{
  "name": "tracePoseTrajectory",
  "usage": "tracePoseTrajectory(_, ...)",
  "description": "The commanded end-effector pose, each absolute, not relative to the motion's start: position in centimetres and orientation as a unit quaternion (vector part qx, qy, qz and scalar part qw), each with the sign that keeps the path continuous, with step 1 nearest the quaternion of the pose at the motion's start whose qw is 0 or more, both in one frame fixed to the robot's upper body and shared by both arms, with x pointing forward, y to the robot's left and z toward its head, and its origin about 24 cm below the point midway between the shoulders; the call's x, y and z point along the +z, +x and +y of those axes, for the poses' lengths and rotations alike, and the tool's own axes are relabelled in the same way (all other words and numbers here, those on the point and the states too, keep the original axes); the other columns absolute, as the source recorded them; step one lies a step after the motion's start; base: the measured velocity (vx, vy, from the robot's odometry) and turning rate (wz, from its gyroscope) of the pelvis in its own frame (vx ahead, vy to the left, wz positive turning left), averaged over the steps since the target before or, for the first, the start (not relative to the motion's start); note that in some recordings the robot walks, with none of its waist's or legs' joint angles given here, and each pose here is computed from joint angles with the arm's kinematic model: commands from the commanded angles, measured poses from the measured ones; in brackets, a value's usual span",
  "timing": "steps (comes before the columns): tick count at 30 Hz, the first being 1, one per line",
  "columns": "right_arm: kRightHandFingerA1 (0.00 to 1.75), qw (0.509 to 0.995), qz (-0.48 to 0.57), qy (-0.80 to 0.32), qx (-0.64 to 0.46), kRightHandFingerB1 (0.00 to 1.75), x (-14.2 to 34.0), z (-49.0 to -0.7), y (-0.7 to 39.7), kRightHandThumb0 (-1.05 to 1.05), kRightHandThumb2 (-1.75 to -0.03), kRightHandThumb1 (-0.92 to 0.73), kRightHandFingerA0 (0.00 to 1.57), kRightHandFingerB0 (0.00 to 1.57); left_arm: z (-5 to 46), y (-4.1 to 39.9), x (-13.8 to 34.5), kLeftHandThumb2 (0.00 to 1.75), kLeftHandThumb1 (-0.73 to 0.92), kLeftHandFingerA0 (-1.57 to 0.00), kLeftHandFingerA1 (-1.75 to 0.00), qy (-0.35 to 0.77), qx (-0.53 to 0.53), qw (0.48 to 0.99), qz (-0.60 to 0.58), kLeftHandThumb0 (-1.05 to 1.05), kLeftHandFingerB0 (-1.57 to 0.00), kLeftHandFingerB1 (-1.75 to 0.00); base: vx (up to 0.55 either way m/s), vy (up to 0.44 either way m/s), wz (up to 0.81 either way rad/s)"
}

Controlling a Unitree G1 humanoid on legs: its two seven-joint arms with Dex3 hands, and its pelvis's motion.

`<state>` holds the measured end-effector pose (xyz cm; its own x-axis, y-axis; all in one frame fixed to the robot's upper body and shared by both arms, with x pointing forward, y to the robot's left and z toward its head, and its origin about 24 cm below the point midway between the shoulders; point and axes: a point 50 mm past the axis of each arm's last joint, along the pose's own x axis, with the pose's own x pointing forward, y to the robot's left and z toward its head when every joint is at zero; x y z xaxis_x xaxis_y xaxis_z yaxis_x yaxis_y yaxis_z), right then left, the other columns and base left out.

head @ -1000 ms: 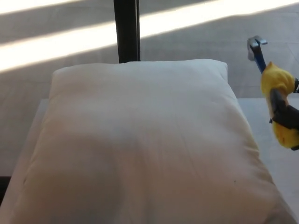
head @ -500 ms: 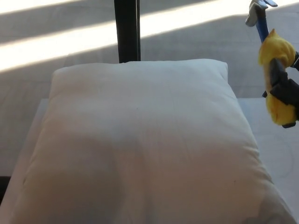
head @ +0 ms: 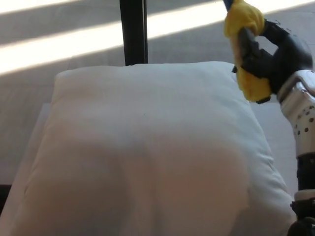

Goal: A hammer is kept on the right hand side and a pillow is kept on the left hand side on the desk infront of the robot and the robot uses its right hand to pick up the hammer and makes a downward swinging motion to hit the pillow

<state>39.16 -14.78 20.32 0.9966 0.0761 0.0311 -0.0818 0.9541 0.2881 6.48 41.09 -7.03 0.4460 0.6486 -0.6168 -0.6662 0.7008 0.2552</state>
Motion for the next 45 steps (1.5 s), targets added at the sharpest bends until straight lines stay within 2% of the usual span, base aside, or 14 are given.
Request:
tracePoseTrajectory(1, 1.75, 0.986, -0.015, 0.154, 0.059, 1.75, 21.3, -14.3, 39.0, -0.29, -1.12, -0.66, 1.01, 0.72, 41.5, 9.0, -5.4, 0.58, 0.56, -0.75, -0.55, -0.037, 0.354, 0.889, 0.287, -0.52, -0.71, -0.47, 0.0, 0.0, 0.0)
tracePoseTrajectory(3, 1.75, 0.986, -0.013, 0.153, 0.06, 1.74, 21.7, -14.2, 39.1, -0.31, -0.98, -0.72, 0.99, 0.68, 41.2, 9.2, -5.5, 0.57, 0.56, -0.79, -0.58, -0.033, 0.34, 0.894, 0.29, -0.52, -0.75, -0.47, 0.0, 0.0, 0.0)
tracePoseTrajectory(8, 1.75, 0.987, -0.046, 0.137, 0.076, 1.75, 23.8, -13.5, 39.4, -0.31, -0.96, -0.68, 1.0, 0.71, 40.6, 9.5, -5.5, 0.58, 0.58, -0.74, -0.58, -0.029, 0.311, 0.904, 0.291, -0.54, -0.67, -0.48, 0.0, 0.0, 0.0)
tracePoseTrajectory(10, 1.75, 0.986, -0.061, 0.13, 0.087, 1.66, 25.7, -12.6, 39.5, -0.29, -1.16, -0.57, 0.98, 0.73, 40.5, 9.2, -5.8, 0.58, 0.59, -0.73, -0.56, -0.037, 0.311, 0.902, 0.297, -0.49, -0.64, -0.48, 0.0, 0.0, 0.0)
tracePoseTrajectory(16, 1.75, 0.974, -0.116, 0.143, 0.129, 1.75, 31.0, -9.8, 39.0, -0.29, -1.24, -0.5, 1.02, 0.76, 40.2, 8.5, -6.5, 0.58, 0.57, -0.77, -0.56, -0.042, 0.316, 0.894, 0.316, -0.5, -0.68, -0.48, 0.0, 0.0, 0.0)
tracePoseTrajectory(18, 1.75, 0.972, -0.115, 0.156, 0.133, 1.75, 31.7, -9.4, 39.0, -0.28, -1.2, -0.52, 1.01, 0.73, 40.2, 8.3, -6.6, 0.58, 0.57, -0.78, -0.55, -0.043, 0.316, 0.892, 0.32, -0.5, -0.68, -0.48, 0.0, 0.0, 0.0)
tracePoseTrajectory(19, 1.75, 0.971, -0.117, 0.161, 0.136, 1.75, 32.3, -9.2, 38.9, -0.32, -0.99, -0.64, 1.01, 0.67, 40.1, 8.3, -6.7, 0.58, 0.57, -0.8, -0.57, -0.044, 0.316, 0.892, 0.32, -0.49, -0.68, -0.48, 0.0, 0.0, 0.0)
tracePoseTrajectory(21, 1.75, 0.971, -0.121, 0.158, 0.136, 1.75, 32.7, -9.2, 38.9, -0.34, -0.95, -0.65, 1.01, 0.68, 40.0, 8.3, -6.7, 0.58, 0.57, -0.8, -0.57, -0.043, 0.313, 0.893, 0.321, -0.48, -0.7, -0.48, 0.0, 0.0, 0.0)
tracePoseTrajectory(27, 1.75, 0.962, -0.153, 0.172, 0.15, 1.75, 35.2, -8.5, 38.6, -0.26, -1.15, -0.52, 0.95, 0.63, 40.0, 8.2, -6.8, 0.58, 0.59, -0.76, -0.57, -0.041, 0.303, 0.893, 0.33, -0.48, -0.63, -0.47, 0.0, 0.0, 0.0)
tracePoseTrajectory(31, 1.75, 0.962, -0.143, 0.176, 0.15, 1.75, 34.3, -8.5, 38.6, -0.26, -1.12, -0.51, 0.96, 0.63, 40.0, 8.1, -6.9, 0.58, 0.58, -0.74, -0.56, -0.044, 0.307, 0.891, 0.332, -0.5, -0.65, -0.47, 0.0, 0.0, 0.0)
tracePoseTrajectory(34, 1.75, 0.966, -0.13, 0.168, 0.148, 1.74, 32.6, -8.5, 38.9, -0.24, -1.31, -0.45, 0.95, 0.7, 39.8, 8.1, -6.9, 0.57, 0.57, -0.74, -0.57, -0.041, 0.304, 0.893, 0.328, -0.5, -0.65, -0.47, 0.0, 0.0, 0.0)
tracePoseTrajectory(38, 1.75, 0.975, -0.103, 0.144, 0.136, 1.75, 29.7, -8.7, 39.3, -0.21, -1.4, -0.42, 1.0, 0.71, 39.8, 8.2, -7.0, 0.58, 0.57, -0.77, -0.58, -0.042, 0.303, 0.893, 0.33, -0.49, -0.66, -0.46, 0.0, 0.0, 0.0)
tracePoseTrajectory(42, 1.75, 0.986, -0.016, 0.128, 0.106, 1.74, 24.5, -9.1, 40.0, -0.28, -1.23, -0.54, 1.04, 0.75, 39.7, 8.4, -6.8, 0.58, 0.58, -0.73, -0.57, -0.04, 0.291, 0.9, 0.321, -0.49, -0.64, -0.47, 0.0, 0.0, 0.0)
tracePoseTrajectory(45, 1.75, 0.988, 0.02, 0.121, 0.099, 1.74, 22.3, -9.3, 40.1, -0.25, -1.3, -0.51, 1.04, 0.74, 39.8, 8.5, -6.7, 0.58, 0.58, -0.72, -0.54, -0.042, 0.29, 0.901, 0.32, -0.49, -0.64, -0.47, 0.0, 0.0, 0.0)
